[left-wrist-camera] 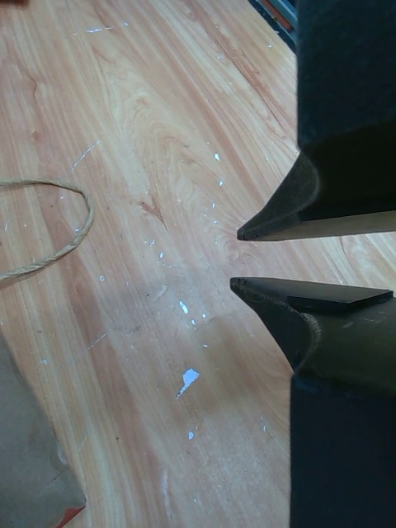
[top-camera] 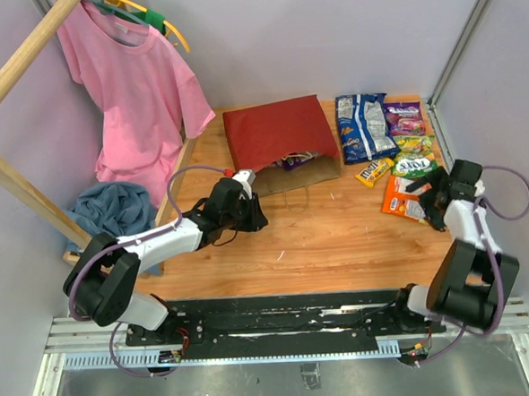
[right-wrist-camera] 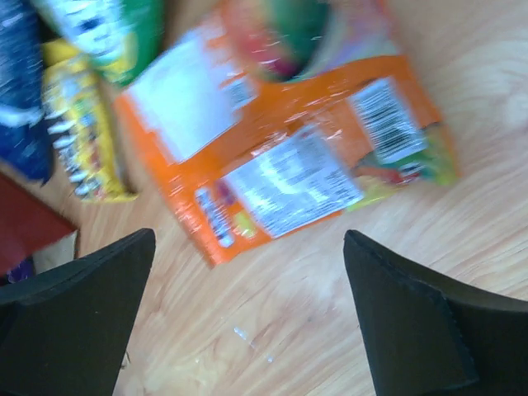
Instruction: Take the snacks out of the paper bag
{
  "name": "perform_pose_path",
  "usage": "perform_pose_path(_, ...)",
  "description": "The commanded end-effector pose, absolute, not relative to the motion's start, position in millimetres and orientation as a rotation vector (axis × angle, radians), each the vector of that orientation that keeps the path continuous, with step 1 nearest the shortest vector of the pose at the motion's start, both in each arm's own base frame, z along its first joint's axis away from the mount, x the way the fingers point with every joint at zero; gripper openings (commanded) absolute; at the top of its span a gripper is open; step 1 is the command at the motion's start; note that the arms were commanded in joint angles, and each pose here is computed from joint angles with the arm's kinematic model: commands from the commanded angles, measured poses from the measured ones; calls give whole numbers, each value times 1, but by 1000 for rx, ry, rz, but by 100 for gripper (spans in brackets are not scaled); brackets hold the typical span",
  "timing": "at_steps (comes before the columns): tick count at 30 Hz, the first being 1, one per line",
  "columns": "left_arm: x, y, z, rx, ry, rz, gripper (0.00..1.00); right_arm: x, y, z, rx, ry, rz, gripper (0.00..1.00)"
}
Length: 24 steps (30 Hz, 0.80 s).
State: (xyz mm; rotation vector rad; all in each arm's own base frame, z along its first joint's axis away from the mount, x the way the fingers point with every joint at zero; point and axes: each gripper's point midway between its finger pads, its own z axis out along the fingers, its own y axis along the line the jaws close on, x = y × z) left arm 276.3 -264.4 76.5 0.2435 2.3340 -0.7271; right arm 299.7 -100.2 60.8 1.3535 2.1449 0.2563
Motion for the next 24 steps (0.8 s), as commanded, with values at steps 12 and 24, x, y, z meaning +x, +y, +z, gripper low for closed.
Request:
perform_pose_path(12,285,-247,114,181,2230,-747,31,303,130,138,395,2088,684,99)
perform_pose_path(24,274,-199,138,39,2133,-843,32,352,266,95,682,2192,1228,99)
